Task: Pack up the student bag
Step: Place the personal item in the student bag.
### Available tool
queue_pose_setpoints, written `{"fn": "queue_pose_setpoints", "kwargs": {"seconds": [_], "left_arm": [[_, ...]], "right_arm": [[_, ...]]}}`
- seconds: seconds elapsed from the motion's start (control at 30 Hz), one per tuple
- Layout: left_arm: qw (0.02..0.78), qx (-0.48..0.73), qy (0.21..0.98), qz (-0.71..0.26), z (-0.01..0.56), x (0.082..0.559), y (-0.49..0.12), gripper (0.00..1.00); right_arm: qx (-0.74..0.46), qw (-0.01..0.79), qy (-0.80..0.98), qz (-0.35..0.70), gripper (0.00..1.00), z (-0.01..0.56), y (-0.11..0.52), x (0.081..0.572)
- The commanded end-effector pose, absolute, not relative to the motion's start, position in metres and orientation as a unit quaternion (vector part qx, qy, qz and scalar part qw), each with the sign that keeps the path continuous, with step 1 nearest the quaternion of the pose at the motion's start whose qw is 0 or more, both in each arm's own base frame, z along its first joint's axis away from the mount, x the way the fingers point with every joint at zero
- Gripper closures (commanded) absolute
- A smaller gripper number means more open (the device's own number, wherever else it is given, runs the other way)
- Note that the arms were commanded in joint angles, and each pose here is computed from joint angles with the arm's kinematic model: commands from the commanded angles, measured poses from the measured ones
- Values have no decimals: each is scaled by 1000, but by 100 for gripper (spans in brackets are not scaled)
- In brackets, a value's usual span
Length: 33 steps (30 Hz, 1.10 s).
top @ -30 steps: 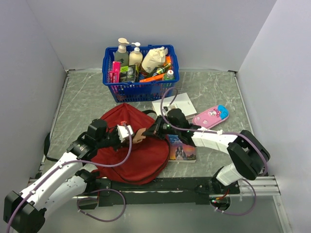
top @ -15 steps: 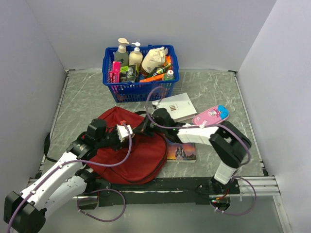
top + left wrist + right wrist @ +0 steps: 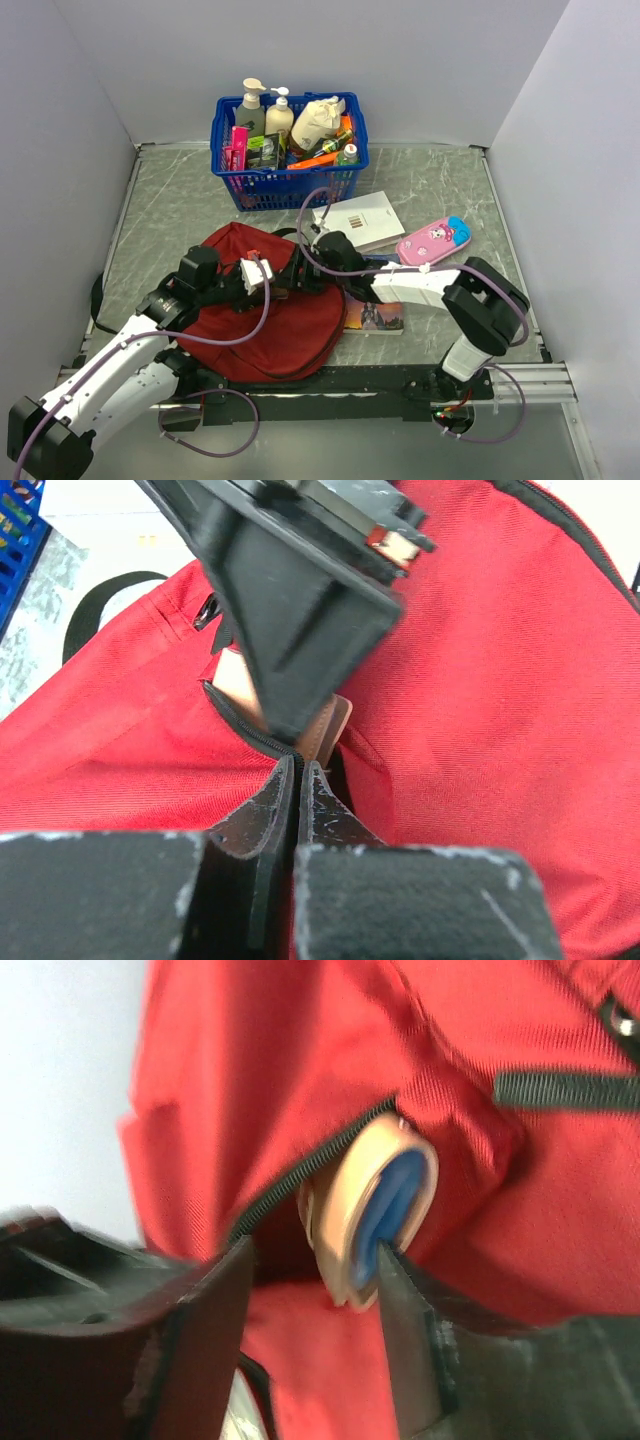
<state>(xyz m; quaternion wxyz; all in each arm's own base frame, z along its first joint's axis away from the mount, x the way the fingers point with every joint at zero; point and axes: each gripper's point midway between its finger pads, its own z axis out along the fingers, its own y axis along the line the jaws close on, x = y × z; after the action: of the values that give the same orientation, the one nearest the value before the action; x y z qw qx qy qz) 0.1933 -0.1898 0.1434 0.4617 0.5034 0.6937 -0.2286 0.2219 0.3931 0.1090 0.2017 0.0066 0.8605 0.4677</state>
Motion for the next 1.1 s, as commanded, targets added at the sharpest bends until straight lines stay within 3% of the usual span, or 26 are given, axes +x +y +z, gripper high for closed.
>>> {"fn": "queue_pose_setpoints", "kwargs": {"seconds": [0.0, 0.17, 0.27, 0.37, 0.47, 1.07], "left_arm": [[498, 513, 649, -260, 169, 191, -206, 97], [497, 512, 650, -261, 167, 191, -206, 97], [495, 511, 653, -260, 167, 191, -206, 97], [496, 512, 652, -259, 167, 191, -206, 97], [497, 510, 651, -263, 166, 190, -206, 97], [500, 512, 646, -266, 168, 191, -209, 97]], "right_arm": [[-65, 189, 862, 465, 32, 108, 383, 201], [-67, 222, 862, 450, 36, 121, 364, 209], [-61, 248, 870, 422, 54, 129, 349, 221], [-62, 273, 876, 392, 84, 127, 341, 230], [-60, 274, 882, 378, 100, 118, 341, 236], [-80, 219, 865, 444, 100, 120, 423, 238]]}}
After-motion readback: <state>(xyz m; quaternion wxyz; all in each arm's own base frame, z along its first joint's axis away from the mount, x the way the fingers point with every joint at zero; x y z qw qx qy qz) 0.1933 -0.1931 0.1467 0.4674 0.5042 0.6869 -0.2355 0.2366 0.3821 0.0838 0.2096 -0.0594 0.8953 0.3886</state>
